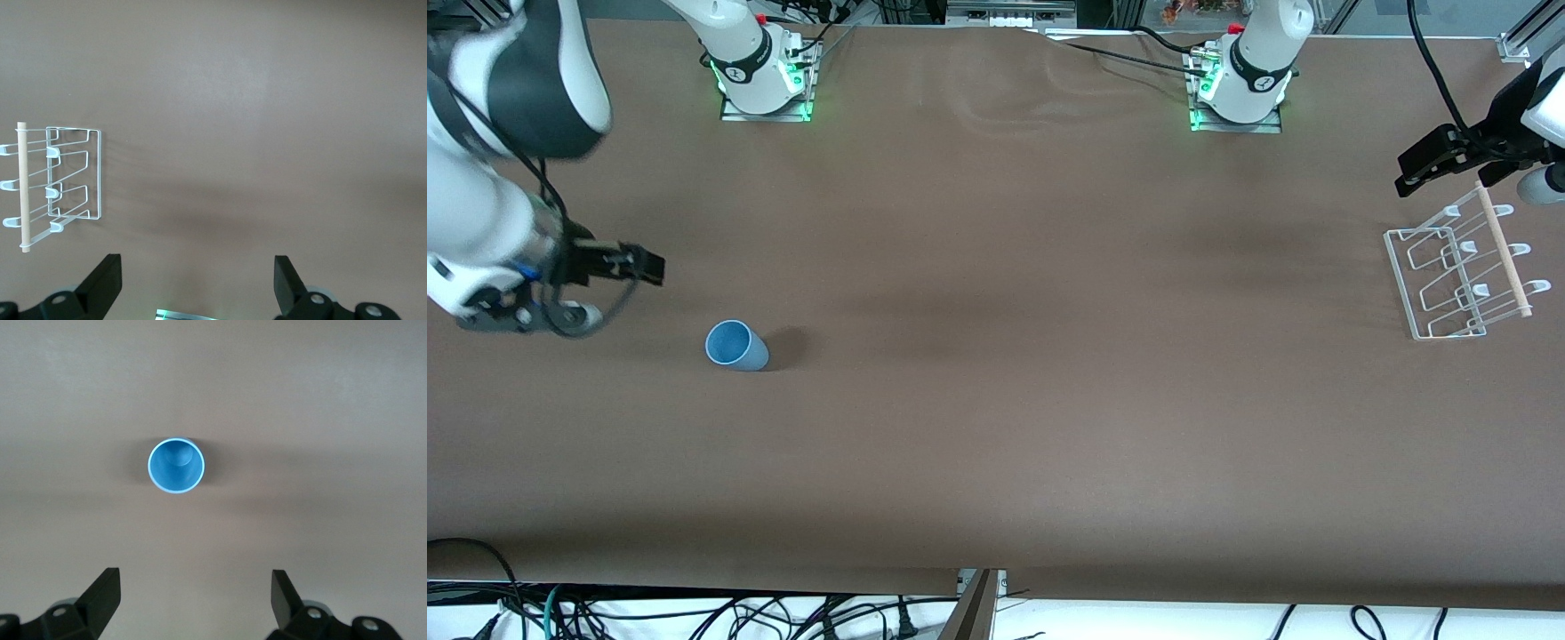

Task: Transfer cup to left arm and place on rack
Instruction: 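Reach the right gripper toward the blue cup lying on the table, then close the right gripper on the rim of the blue cup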

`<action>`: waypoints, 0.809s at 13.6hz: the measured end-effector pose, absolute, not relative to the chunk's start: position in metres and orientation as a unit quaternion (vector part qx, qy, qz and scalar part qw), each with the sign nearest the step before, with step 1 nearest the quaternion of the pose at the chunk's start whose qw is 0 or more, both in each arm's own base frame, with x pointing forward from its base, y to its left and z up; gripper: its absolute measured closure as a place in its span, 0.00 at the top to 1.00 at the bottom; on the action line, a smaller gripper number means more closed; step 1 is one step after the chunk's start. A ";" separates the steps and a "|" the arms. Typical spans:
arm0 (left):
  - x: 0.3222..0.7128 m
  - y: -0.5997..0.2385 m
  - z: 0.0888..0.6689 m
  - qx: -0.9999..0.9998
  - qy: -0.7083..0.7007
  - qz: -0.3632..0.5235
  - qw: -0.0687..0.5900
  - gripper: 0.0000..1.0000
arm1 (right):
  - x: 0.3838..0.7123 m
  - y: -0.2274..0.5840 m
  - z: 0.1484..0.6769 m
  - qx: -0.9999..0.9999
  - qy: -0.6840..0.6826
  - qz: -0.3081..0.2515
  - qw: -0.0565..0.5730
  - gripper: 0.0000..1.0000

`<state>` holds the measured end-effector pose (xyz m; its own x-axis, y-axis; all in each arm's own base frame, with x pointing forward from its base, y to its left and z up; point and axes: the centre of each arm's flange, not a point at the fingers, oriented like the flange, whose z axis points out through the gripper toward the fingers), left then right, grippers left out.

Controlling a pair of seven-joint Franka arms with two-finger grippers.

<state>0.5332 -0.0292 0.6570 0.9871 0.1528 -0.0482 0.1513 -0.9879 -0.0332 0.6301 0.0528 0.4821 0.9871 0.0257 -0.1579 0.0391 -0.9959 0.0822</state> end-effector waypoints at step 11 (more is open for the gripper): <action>0.534 -0.029 0.656 -0.997 -0.076 0.026 0.015 1.00 | 0.658 0.036 0.310 0.995 0.009 -0.098 0.034 1.00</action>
<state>0.5337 -0.0291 0.6562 0.9870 0.1529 -0.0494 0.1514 -0.9879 -0.0343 0.6578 0.0357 0.3100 0.9807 0.0118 -0.1952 0.0251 -0.9975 0.0657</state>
